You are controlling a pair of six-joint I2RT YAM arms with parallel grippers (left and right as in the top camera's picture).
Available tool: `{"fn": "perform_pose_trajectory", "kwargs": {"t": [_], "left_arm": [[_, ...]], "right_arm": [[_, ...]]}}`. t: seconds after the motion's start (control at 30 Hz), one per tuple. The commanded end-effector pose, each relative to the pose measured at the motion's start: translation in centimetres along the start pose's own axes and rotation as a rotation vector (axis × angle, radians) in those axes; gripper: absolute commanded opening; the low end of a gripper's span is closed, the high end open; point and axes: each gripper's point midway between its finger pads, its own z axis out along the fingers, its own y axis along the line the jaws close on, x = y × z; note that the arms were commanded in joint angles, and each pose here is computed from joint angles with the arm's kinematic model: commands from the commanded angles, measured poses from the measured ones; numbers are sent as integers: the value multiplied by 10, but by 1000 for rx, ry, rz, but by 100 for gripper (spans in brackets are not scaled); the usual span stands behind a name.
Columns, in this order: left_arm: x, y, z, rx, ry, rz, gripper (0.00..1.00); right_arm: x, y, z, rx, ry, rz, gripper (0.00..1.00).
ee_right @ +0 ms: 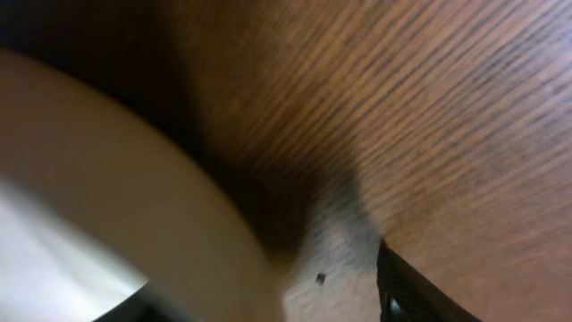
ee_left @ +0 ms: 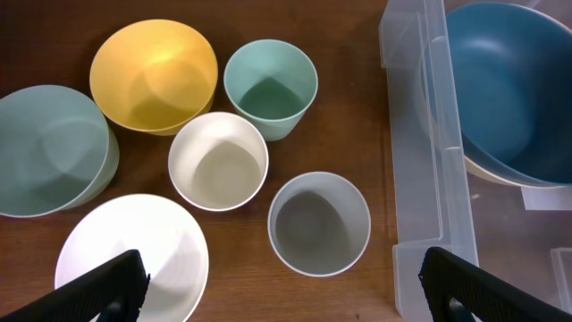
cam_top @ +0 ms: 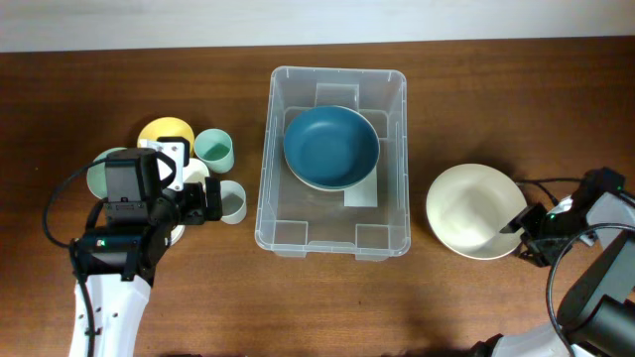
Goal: Pack container
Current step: 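Move right gripper to the remaining cream bowl and grasp its rim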
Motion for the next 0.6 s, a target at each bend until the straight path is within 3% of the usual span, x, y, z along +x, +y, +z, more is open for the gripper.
{"fn": "perform_pose_trajectory", "kwargs": {"t": [0.0, 0.17, 0.2, 0.37, 0.53, 0.57], "left_arm": [[-8, -2, -4, 7, -22, -2, 100], [-8, -2, -4, 7, -22, -2, 99], [-8, -2, -4, 7, -22, -2, 99], [-8, -2, -4, 7, -22, -2, 99], [-8, -2, -4, 7, -22, -2, 99], [-8, -2, -4, 7, -22, -2, 99]], "right_arm": [[6, -1, 7, -7, 9, -6, 53], [3, 4, 7, -33, -4, -12, 33], [2, 6, 7, -47, -5, -14, 25], [0, 10, 6, -65, -10, -18, 22], [0, 11, 6, -70, -13, -19, 4], [-1, 12, 6, -79, -13, -20, 4]]}}
